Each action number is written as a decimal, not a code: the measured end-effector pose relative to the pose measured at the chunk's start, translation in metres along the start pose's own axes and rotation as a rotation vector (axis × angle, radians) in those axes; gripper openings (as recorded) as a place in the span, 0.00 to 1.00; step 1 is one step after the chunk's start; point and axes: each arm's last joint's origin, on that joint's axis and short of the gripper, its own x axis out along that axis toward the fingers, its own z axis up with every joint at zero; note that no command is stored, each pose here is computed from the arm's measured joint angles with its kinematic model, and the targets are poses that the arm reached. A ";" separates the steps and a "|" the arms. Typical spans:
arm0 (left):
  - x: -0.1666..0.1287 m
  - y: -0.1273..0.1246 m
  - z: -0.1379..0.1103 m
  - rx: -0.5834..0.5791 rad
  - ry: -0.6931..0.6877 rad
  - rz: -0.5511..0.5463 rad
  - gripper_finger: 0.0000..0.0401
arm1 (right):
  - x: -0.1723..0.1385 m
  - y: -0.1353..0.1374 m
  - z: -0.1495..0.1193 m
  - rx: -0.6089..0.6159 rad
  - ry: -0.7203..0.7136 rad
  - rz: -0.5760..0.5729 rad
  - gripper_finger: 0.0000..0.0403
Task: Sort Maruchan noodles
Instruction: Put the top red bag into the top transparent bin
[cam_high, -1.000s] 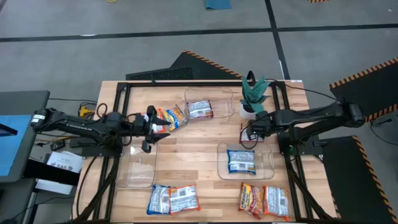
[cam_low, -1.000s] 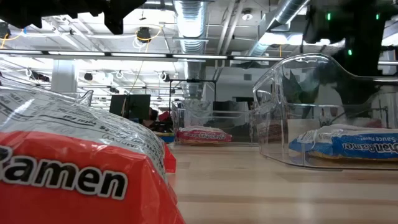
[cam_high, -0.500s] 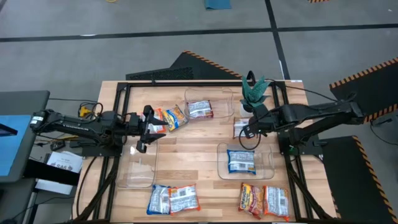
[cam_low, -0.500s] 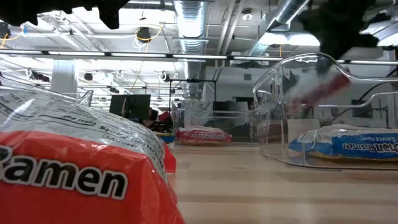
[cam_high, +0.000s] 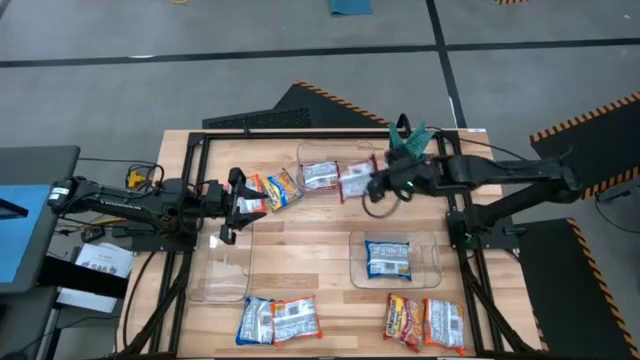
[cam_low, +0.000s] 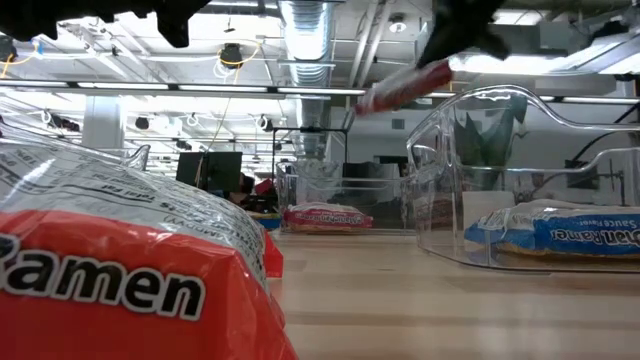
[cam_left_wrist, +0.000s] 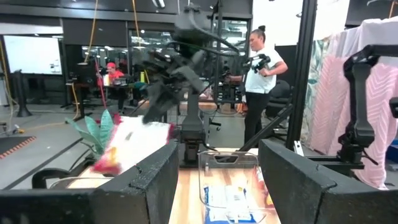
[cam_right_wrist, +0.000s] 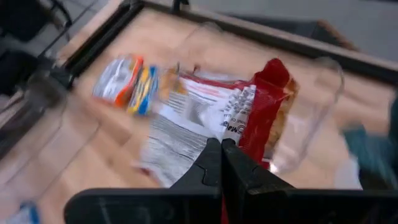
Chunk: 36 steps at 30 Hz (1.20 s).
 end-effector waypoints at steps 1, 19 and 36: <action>0.000 0.000 0.000 0.000 0.000 0.000 0.51 | 0.009 -0.002 0.003 -0.009 -0.001 -0.027 0.04; 0.000 0.000 -0.001 0.015 0.008 0.001 0.51 | 0.118 -0.040 0.025 0.008 0.061 -0.215 0.04; 0.000 0.000 -0.001 0.015 0.016 0.001 0.51 | 0.104 -0.036 0.028 0.004 0.058 -0.158 0.29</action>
